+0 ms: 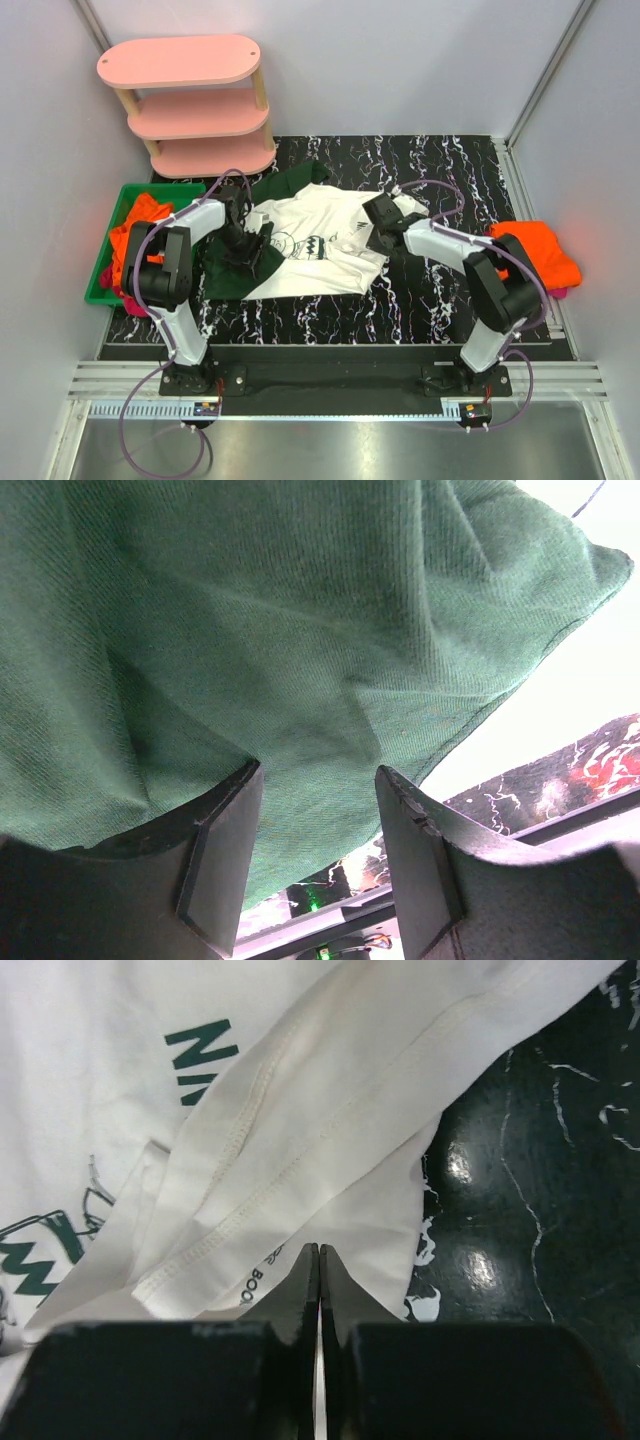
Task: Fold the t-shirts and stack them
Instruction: Fold the flattened tshirt in 1/3 of the way
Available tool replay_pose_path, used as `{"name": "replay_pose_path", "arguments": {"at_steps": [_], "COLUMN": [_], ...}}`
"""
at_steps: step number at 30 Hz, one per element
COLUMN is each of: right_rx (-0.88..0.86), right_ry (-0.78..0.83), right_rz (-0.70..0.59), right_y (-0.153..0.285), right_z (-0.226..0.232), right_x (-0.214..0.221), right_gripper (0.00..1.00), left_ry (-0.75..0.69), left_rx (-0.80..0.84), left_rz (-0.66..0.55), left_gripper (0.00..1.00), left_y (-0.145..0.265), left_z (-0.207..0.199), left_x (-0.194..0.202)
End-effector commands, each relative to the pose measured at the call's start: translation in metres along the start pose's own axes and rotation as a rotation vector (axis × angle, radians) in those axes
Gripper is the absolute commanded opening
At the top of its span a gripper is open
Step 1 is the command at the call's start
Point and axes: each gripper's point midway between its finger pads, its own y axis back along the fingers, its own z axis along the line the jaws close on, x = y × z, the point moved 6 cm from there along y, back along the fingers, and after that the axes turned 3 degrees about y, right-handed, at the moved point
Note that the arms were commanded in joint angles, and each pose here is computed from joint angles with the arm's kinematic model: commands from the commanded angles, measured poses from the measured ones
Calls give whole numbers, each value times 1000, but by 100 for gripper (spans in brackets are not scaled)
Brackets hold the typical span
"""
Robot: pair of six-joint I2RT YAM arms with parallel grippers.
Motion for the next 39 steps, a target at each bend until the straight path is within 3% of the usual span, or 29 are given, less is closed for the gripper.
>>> {"name": "replay_pose_path", "arguments": {"at_steps": [1, 3, 4, 5, 7, 9, 16, 39], "right_rx": [-20, -56, -102, -124, -197, -248, -256, -222], "right_ry": [-33, -35, -25, -16, -4, -23, 9, -23], "right_rz": [-138, -139, -96, -66, -25, -28, 16, -83], "right_y": [36, 44, 45, 43, 43, 43, 26, 19], "right_z": [-4, -2, 4, 8, 25, 37, 59, 74], "right_x": [-22, -23, -18, -14, -2, 5, 24, 1], "right_gripper": [0, 2, 9, 24, 34, 38, 37, 39], "left_ry": [-7, -4, -2, -3, 3, 4, 2, -5], "left_rx": [-6, -1, 1, 2, 9, 11, 8, 12], "left_rz": [-2, 0, 0, 1, 2, -1, -2, 17], "left_gripper": [56, 56, 56, 55, 56, 56, 56, 55], "left_y": [-2, -3, -4, -4, -5, -5, -4, -10], "left_z": [1, 1, 1, 1, 0, 0, 0, 2], "left_x": [2, 2, 1, 1, 0, -2, -2, -1]}}
